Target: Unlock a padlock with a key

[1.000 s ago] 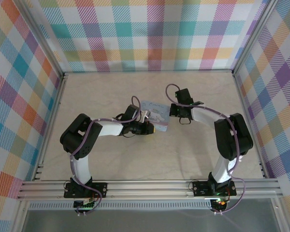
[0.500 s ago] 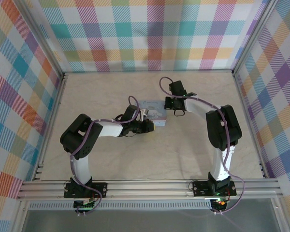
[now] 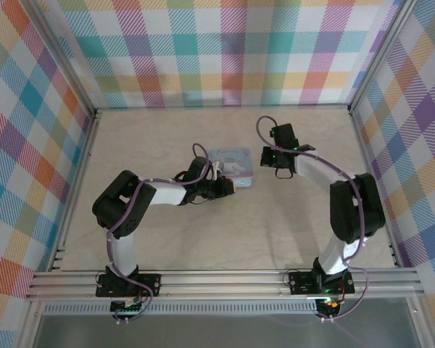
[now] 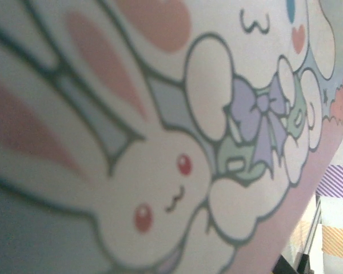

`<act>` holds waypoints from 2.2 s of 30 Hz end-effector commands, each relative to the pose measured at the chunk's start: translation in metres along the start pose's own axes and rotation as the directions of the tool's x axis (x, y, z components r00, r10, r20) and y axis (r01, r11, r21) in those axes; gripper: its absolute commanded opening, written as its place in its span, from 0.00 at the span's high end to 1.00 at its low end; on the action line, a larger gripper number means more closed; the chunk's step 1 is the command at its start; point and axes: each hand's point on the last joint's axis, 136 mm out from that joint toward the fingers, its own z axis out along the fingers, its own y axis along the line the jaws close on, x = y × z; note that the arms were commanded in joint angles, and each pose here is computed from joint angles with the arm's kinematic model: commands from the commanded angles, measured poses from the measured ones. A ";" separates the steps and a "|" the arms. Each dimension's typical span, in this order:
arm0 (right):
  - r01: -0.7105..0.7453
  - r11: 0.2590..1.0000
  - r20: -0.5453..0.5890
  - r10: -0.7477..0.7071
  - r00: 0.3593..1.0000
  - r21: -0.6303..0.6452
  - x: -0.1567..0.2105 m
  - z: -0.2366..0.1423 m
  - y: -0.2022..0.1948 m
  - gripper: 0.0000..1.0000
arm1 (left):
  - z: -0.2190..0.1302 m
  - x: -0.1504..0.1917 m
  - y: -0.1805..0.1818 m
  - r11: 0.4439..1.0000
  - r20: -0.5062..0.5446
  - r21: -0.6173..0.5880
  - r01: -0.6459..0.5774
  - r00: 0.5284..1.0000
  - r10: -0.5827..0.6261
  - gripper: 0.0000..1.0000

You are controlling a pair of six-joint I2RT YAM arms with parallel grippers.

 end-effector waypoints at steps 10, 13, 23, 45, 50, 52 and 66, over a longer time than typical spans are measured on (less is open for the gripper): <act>-0.008 0.955 0.160 0.058 0.985 -0.297 -0.005 -0.097 0.036 1.00 | 0.005 -0.005 -0.022 0.999 -0.040 0.040 0.031 0.999 -0.029 0.89; -0.008 0.933 0.201 0.086 0.976 -0.359 -0.006 -0.123 0.042 1.00 | 0.005 -0.006 -0.023 0.999 -0.042 0.042 0.035 0.999 -0.033 0.89; -0.091 0.801 0.217 0.266 0.939 -0.591 0.006 -0.183 0.051 1.00 | 0.000 -0.014 -0.029 0.999 -0.047 0.030 0.044 0.998 -0.043 0.89; -0.373 0.567 0.006 0.555 0.832 -0.735 0.068 -0.163 0.032 1.00 | -0.006 -0.028 -0.042 0.997 -0.054 0.049 0.051 0.997 -0.049 0.89; -0.416 0.555 -0.021 0.582 0.813 -0.721 0.081 -0.146 0.025 1.00 | -0.005 -0.028 -0.043 0.996 -0.057 0.064 0.062 0.997 -0.059 0.88; -0.431 0.553 -0.032 0.588 0.808 -0.713 0.085 -0.139 0.022 1.00 | -0.005 -0.028 -0.043 0.996 -0.056 0.063 0.063 0.997 -0.059 0.89; -0.464 0.561 -0.060 0.592 0.804 -0.685 0.097 -0.109 0.023 1.00 | -0.005 -0.031 -0.048 0.988 -0.062 0.095 0.118 0.992 -0.112 0.89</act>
